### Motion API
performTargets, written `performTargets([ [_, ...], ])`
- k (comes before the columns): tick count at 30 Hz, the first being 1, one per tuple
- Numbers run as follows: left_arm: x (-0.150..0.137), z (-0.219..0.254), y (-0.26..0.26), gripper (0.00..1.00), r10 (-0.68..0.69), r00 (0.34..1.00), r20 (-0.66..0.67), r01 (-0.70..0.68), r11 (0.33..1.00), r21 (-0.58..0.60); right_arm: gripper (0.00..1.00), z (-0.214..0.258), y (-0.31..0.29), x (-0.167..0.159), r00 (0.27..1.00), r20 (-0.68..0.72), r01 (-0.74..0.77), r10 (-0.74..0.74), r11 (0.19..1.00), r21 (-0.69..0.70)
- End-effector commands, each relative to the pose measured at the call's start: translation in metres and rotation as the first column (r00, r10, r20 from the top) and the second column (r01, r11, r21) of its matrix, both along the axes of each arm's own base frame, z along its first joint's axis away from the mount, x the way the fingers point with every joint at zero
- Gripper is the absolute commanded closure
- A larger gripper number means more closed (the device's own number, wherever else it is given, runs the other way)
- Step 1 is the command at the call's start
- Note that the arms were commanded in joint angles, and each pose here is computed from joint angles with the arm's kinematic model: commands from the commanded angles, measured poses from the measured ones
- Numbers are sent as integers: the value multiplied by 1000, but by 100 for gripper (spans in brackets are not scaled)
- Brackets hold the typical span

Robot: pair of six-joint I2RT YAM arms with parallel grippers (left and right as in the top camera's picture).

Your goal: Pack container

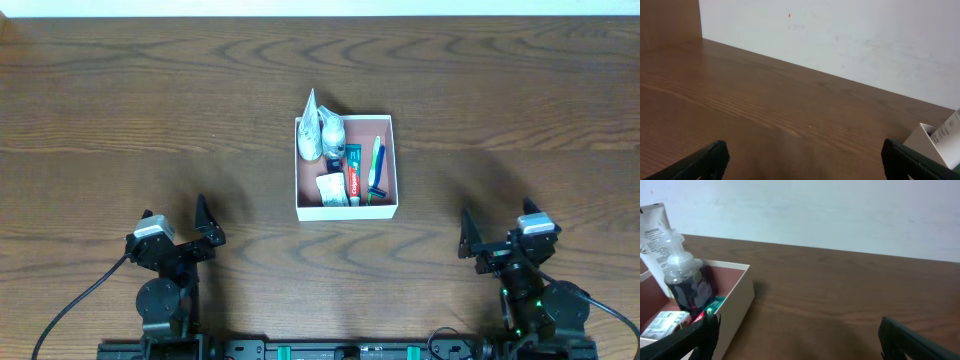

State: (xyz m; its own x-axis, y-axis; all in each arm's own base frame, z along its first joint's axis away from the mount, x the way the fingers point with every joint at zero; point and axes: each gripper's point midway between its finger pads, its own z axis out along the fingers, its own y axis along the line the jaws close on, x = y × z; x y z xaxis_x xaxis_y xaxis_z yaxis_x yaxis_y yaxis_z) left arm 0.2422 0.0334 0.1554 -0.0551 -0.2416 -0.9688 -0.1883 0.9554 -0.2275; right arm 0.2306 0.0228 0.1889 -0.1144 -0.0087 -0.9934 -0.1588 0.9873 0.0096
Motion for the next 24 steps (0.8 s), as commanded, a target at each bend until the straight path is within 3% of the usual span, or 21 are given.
performTargets([
  [1, -1, -18, 2, 2, 10, 998, -58, -9, 1000, 19, 1, -5, 8, 1, 999, 23, -44, 45, 999, -21],
  [16, -1, -18, 2, 2, 10, 998, -58, -9, 1000, 19, 1, -26, 22, 10, 992, 68, -101, 102, 995, -24],
  [24, -1, -18, 2, 2, 10, 998, -58, -9, 1000, 19, 1, -29, 3, 14, 999, 43, 21, -25, 997, 76],
])
